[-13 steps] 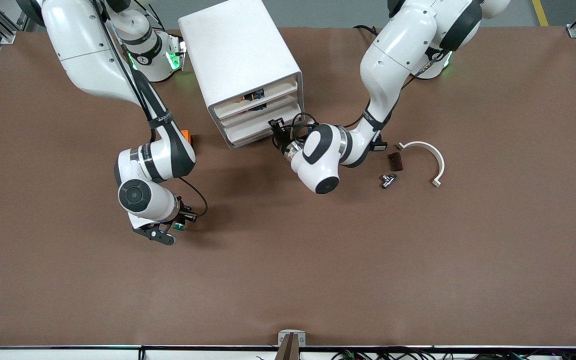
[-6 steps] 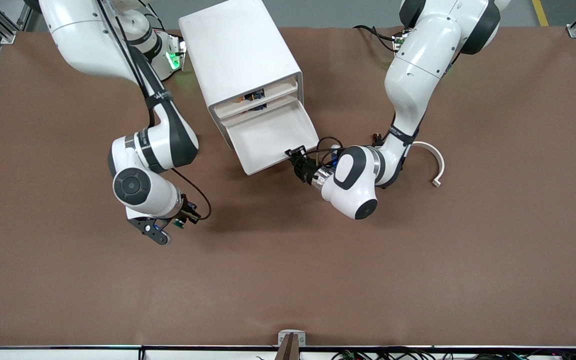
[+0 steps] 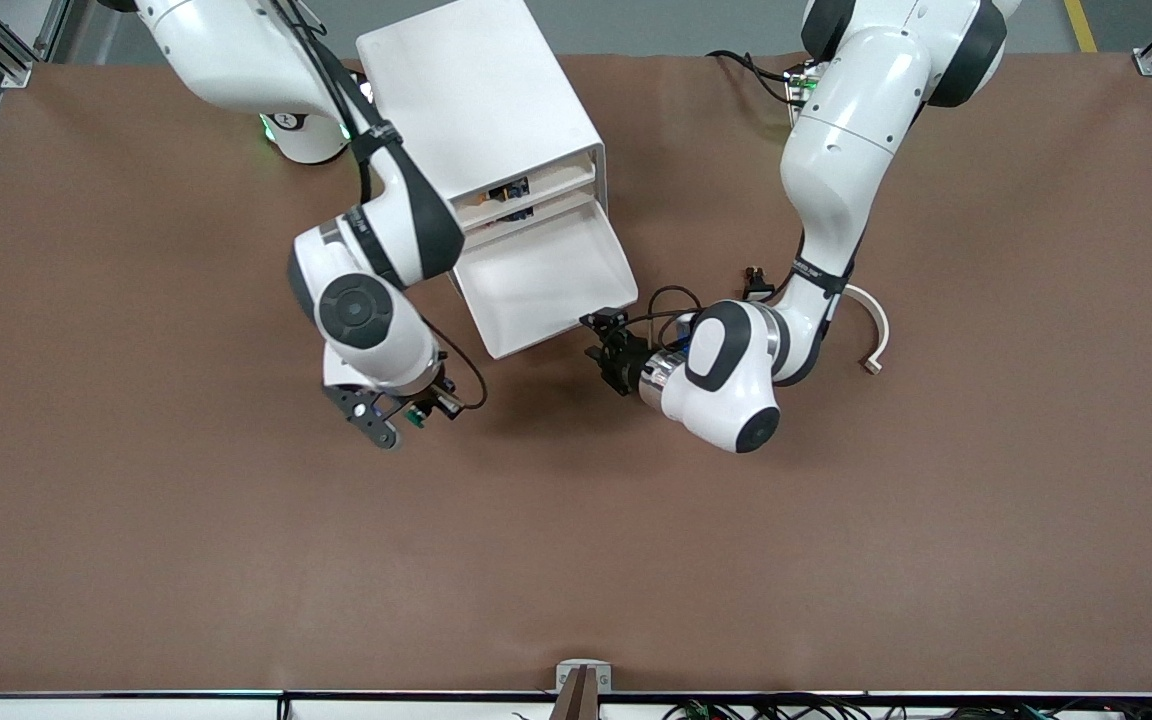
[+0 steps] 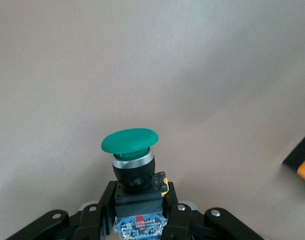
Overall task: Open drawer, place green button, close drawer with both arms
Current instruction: 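Carry the button over the open drawer and lower it with the right gripper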
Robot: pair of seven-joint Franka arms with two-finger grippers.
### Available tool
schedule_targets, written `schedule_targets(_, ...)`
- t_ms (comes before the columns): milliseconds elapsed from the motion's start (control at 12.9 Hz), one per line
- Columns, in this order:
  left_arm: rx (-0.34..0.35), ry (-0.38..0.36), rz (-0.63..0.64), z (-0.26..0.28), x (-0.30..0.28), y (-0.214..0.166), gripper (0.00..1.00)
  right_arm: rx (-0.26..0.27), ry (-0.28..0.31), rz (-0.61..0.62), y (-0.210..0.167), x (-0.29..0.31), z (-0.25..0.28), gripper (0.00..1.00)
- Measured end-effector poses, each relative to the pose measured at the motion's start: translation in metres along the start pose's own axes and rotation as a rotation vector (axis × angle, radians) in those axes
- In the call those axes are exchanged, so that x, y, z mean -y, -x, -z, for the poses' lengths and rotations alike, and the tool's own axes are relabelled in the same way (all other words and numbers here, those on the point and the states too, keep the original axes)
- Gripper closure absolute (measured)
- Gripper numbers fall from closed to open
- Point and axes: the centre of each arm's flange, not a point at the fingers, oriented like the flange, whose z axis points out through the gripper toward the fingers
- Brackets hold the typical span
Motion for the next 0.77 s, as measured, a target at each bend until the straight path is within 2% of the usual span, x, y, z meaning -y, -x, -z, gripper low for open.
schedule_targets(155,0.013,0.055,-0.020,0.029,-0.007,0.001,0.06,0.003,0.004,-0.072,0.038,0.008,-0.001,0.58)
schedule_targets(232,0.013,0.082,-0.034,0.042,-0.009,0.001,0.00,0.024,0.003,-0.109,0.055,0.011,-0.002,0.58)
schedule_targets(387,0.011,0.120,-0.048,0.060,-0.011,0.000,0.00,0.074,0.008,-0.168,0.082,0.014,-0.005,0.58)
schedule_targets(619,0.022,0.184,-0.109,0.098,-0.004,0.001,0.00,0.079,0.028,-0.251,0.120,0.015,-0.017,0.58)
schedule_targets(773,-0.022,0.252,-0.181,0.127,0.008,0.001,0.00,0.074,0.020,-0.288,0.149,0.014,-0.029,0.58)
